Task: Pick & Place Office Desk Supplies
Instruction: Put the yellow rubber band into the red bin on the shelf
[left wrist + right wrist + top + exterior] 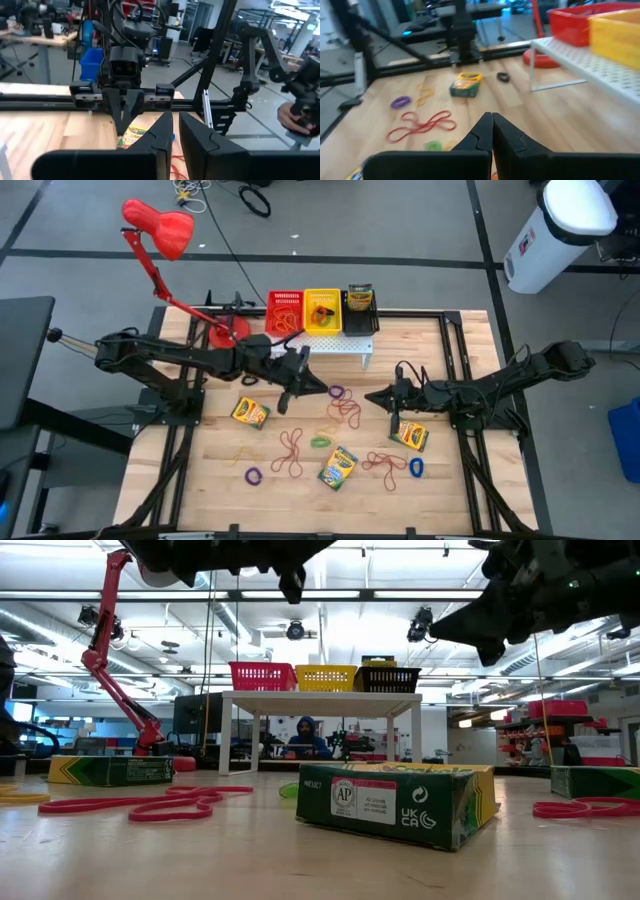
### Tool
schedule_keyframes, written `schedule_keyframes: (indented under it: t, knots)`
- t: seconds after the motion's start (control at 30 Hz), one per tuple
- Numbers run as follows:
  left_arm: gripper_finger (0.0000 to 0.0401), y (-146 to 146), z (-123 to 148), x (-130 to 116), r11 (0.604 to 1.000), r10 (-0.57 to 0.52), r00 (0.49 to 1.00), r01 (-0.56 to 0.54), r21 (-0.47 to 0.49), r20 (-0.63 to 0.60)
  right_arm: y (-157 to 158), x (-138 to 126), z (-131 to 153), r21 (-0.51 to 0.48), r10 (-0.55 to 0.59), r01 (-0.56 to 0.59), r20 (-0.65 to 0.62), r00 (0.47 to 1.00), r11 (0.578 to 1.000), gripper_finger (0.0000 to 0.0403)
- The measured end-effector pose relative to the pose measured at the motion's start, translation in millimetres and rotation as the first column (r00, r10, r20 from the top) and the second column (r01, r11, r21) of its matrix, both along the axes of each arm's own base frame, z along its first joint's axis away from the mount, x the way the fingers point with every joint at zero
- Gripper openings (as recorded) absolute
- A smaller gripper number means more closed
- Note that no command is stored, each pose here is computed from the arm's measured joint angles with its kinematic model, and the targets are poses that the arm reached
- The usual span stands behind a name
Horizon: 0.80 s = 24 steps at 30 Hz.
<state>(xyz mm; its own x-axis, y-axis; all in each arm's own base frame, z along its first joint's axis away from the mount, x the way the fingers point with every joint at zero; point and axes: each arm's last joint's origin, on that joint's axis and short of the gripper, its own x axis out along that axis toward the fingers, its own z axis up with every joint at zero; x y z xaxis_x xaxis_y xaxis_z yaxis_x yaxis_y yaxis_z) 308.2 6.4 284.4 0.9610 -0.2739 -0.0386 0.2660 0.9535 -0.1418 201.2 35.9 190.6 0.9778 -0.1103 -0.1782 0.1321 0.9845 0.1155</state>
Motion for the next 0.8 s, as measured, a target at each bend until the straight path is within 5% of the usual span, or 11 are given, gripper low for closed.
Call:
schedule_keyframes:
  t: [0.17,0.33,0.8]
  knots:
    - [0.0028,-20.5,-9.2,7.6,0.996,-0.025,1.000,0.025,0.090,-0.002,0.9,0.5,2.6,0.011,0.027,-0.028,0.027,0.999,1.000,0.0005]
    - [0.0006,-31.4,-42.7,13.1,0.985,0.084,0.988,-0.062,0.159,-0.132,0.9,0.8,4.4,0.014,0.024,-0.024,0.046,0.999,1.000,0.0005]
    - [0.0039,-68.7,-141.9,30.6,0.950,0.288,0.861,-0.203,0.237,-0.418,-2.2,-3.2,-9.8,0.018,-0.068,0.070,-0.074,0.995,0.997,0.0005]
